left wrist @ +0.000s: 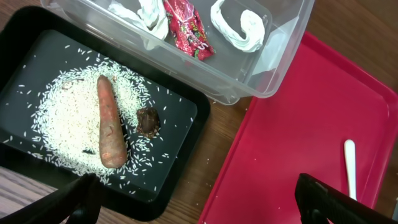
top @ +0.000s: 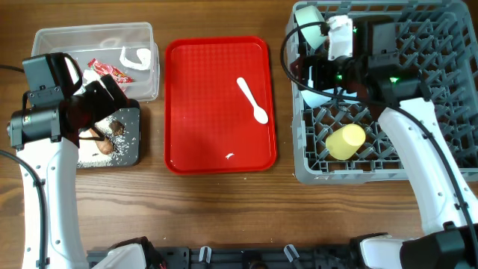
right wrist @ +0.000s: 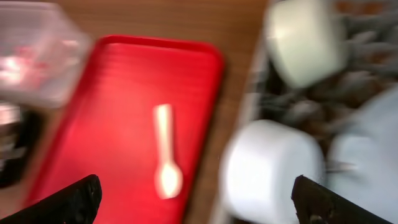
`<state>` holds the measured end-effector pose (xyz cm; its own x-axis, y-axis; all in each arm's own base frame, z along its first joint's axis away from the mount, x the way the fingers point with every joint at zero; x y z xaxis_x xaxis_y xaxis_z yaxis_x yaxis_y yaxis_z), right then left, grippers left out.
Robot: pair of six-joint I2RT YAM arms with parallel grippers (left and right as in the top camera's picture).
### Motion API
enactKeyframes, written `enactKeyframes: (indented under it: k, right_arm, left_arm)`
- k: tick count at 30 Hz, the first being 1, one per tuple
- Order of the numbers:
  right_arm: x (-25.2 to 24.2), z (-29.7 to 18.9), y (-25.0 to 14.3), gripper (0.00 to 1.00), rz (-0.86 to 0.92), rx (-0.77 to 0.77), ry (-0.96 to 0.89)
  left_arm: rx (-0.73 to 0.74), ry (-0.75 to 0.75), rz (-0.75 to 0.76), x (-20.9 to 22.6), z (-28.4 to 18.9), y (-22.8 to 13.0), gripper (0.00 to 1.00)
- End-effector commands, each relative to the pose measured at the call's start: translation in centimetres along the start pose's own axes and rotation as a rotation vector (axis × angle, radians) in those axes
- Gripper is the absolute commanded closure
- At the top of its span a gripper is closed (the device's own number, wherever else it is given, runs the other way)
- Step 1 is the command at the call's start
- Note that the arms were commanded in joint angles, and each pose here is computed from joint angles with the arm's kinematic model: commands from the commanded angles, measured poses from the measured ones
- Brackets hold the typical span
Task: Sort waste into correct bins and load items into the dishwasher rack
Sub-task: 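Reach the right gripper to the white spoon and grasp it, then lift the white spoon off the red tray with the right gripper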
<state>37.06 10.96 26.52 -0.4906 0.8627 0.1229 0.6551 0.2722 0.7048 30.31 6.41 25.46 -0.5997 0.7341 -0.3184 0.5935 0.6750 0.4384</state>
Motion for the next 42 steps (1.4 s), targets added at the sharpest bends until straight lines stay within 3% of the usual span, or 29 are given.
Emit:
enactKeyframes:
  k: [1,10,13,15,22,31,42]
  right_arm:
    - [4.2,1.9,0.1,0.07,0.004,0.023,0.181]
    - [9.6,9.4,-3.5,0.07,-0.268,0.219,0.078]
    - [10.3,11.4,-5.0,0.22,-0.335,0.27,0.104]
    - [10.1,12.5,-5.8,0.3,-0.333,0.3,0.107]
    - [9.1,16.2,-7.2,0.37,-0.343,0.328,0.099]
    - [6.3,20.2,-9.4,0.57,-0.36,0.379,-0.066]
    - [3.4,20.9,-9.4,0.69,-0.259,0.364,-0.114]
  left_arm:
    - [-0.023,0.005,0.001,0.1,-0.4,0.5,0.0]
    - [-0.022,0.005,0.002,0.1,-0.4,0.5,0.0]
    - [-0.023,0.005,0.001,0.1,-0.4,0.5,0.0]
    - [-0.023,0.005,0.001,0.1,-0.4,0.5,0.0]
    - [-0.022,0.005,0.001,0.1,-0.4,0.5,0.0]
    - [-0.022,0.005,0.001,0.1,-0.4,0.5,0.0]
    - [-0.023,0.005,0.001,0.1,-0.4,0.5,0.0]
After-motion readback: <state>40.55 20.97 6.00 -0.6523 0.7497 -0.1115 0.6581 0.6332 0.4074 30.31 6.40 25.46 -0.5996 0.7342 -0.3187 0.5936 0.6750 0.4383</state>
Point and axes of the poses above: each gripper's point midway between its finger pads, its own z axis out along the fingers, its own x axis along the line the jaws close on, y = z × x, the point moved 5 cm from there along -z, back along the fingers, and after that the axes turned 12 degrees about -z, right-handed, at the moved point
